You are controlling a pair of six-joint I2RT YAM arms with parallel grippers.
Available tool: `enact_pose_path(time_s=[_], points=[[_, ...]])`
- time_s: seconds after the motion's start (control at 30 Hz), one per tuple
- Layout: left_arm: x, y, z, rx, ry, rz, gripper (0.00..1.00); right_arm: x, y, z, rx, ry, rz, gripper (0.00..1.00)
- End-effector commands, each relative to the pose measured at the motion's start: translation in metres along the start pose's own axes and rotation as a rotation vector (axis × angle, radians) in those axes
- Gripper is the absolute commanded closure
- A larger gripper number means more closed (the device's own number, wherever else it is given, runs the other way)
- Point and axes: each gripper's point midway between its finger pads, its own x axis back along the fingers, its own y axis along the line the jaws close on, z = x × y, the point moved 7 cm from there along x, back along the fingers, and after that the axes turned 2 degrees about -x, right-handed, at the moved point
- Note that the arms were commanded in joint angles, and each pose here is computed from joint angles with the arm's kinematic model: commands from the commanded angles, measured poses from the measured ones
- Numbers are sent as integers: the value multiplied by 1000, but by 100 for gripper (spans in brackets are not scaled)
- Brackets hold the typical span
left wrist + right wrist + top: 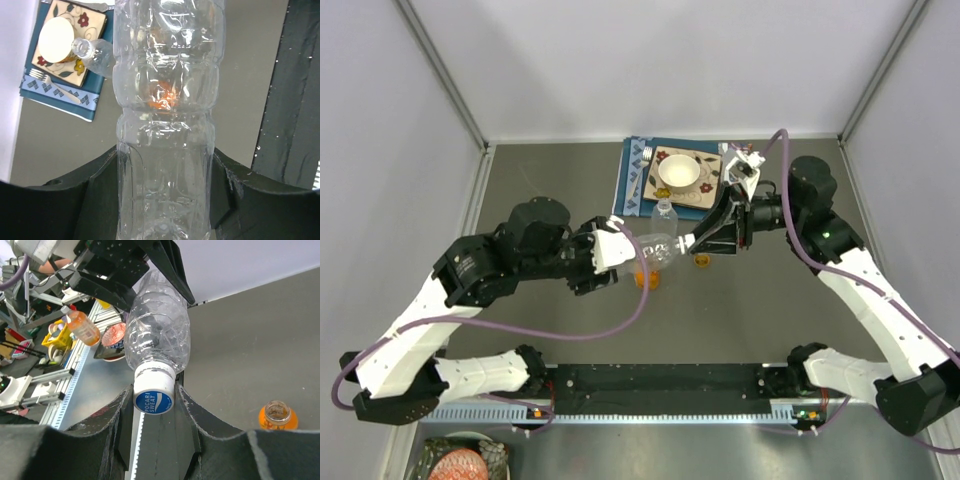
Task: Screw on the bottle caps
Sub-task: Screw the bottle cap onto the plastic bottle.
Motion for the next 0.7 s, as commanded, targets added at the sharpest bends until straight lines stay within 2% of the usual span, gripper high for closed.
enact_pose_path(time_s=[0.0, 0.27, 0.43, 0.67], points=[[-18, 25, -39, -53, -181, -136, 56, -13, 24, -17, 66, -31, -93, 91], [-24, 31, -45, -78, -220, -195, 57, -15, 30, -21, -9, -54, -89, 94], [-30, 34, -45, -93, -201, -224, 57, -19, 13, -15, -137, -7, 33, 97], [-41, 34, -27, -114, -102, -279, 57, -19, -2, -5, -239, 39, 158, 98]])
